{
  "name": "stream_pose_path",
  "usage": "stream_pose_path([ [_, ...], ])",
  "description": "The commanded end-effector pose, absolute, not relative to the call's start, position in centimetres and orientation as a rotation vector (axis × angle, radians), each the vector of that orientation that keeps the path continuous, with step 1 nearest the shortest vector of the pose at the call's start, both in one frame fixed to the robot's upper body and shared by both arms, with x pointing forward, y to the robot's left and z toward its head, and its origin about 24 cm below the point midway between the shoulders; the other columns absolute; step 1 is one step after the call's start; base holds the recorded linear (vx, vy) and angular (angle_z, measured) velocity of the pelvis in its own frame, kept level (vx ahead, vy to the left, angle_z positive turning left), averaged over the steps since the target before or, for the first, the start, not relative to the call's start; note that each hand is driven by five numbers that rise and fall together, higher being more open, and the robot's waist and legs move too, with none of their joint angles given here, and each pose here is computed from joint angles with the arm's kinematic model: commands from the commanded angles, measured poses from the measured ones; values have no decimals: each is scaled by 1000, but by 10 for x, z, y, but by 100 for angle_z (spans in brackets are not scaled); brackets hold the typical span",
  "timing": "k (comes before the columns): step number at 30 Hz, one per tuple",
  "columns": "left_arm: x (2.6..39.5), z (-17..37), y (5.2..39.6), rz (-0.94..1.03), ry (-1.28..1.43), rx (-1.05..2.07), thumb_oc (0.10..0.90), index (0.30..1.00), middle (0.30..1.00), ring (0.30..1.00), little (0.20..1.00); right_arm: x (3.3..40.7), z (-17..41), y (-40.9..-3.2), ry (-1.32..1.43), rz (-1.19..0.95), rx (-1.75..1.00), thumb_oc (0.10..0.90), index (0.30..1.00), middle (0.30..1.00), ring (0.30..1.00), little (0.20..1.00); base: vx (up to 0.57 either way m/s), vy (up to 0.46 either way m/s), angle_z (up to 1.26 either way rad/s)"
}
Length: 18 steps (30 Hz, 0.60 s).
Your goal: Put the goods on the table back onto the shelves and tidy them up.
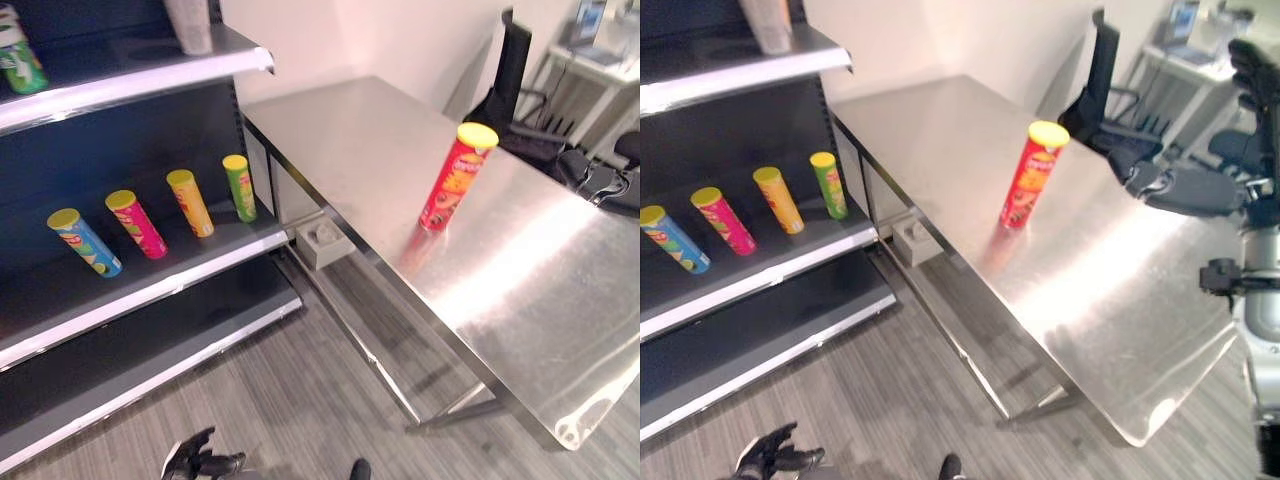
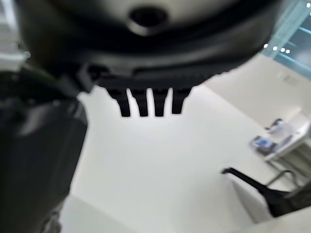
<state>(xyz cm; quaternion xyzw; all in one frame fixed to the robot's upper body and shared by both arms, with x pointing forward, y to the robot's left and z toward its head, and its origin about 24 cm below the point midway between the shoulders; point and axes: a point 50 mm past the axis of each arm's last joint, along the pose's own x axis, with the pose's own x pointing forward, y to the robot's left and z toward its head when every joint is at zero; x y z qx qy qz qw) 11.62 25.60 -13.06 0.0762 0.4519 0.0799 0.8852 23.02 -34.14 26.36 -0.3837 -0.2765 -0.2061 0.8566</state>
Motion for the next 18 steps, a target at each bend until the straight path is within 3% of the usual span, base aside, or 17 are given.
stream_pose_path([
  [1, 132, -118, 270, 138, 862, 248, 800, 900, 900, 900, 900, 226, 321, -330, -865, -473, -770, 800, 900, 900, 900, 900, 87, 63, -30],
  [8, 126, -123, 268, 133, 893, 243, 800, 900, 900, 900, 900, 251, 306, -319, -756, -300, -702, 800, 900, 900, 900, 900, 177, 150, -76],
  [18, 112, -129, 272, 146, 942, 243, 800, 900, 900, 900, 900, 271, 294, -310, -668, -236, -748, 800, 900, 900, 900, 900, 84, 102, -15],
])
